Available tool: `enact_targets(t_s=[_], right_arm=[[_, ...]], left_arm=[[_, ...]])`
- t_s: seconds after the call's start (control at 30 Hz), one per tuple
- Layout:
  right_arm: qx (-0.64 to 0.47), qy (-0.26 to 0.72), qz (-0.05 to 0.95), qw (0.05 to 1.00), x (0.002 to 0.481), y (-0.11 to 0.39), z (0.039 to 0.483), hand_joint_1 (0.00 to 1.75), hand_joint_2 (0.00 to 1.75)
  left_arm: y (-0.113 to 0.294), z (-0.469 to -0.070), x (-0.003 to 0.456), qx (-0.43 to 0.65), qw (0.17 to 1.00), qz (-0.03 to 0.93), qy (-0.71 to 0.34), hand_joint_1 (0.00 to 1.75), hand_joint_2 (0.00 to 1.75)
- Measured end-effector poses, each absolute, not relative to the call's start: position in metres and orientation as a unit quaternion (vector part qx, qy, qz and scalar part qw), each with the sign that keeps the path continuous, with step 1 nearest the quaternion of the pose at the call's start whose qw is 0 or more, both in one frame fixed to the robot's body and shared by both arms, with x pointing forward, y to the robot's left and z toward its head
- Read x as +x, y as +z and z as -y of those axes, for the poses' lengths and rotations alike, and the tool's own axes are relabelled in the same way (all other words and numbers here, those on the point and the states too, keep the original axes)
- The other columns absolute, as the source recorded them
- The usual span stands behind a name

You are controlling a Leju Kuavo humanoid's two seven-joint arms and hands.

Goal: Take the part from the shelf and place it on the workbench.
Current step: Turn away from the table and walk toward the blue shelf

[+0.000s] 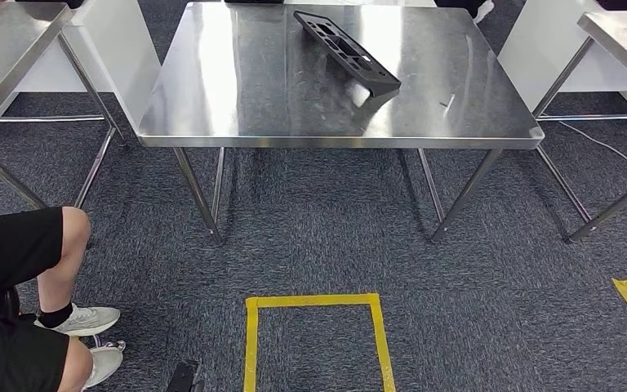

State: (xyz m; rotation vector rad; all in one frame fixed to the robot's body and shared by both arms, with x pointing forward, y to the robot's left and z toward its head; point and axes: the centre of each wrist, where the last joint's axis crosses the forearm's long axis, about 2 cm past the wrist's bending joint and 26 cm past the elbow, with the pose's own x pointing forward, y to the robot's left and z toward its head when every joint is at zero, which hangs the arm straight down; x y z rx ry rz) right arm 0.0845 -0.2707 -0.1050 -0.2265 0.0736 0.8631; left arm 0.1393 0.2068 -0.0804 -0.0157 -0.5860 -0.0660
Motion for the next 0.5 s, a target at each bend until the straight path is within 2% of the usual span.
enact_targets(t_s=[0.5], right_arm=[[-0.103,0.409,-0.024,0.906,0.073,-0.107,0.268,0.00,0.00]], left_arm=[[-0.078,-0.205,0.142,-0.008,0.956,0.289,-0.059,0.00,0.00]])
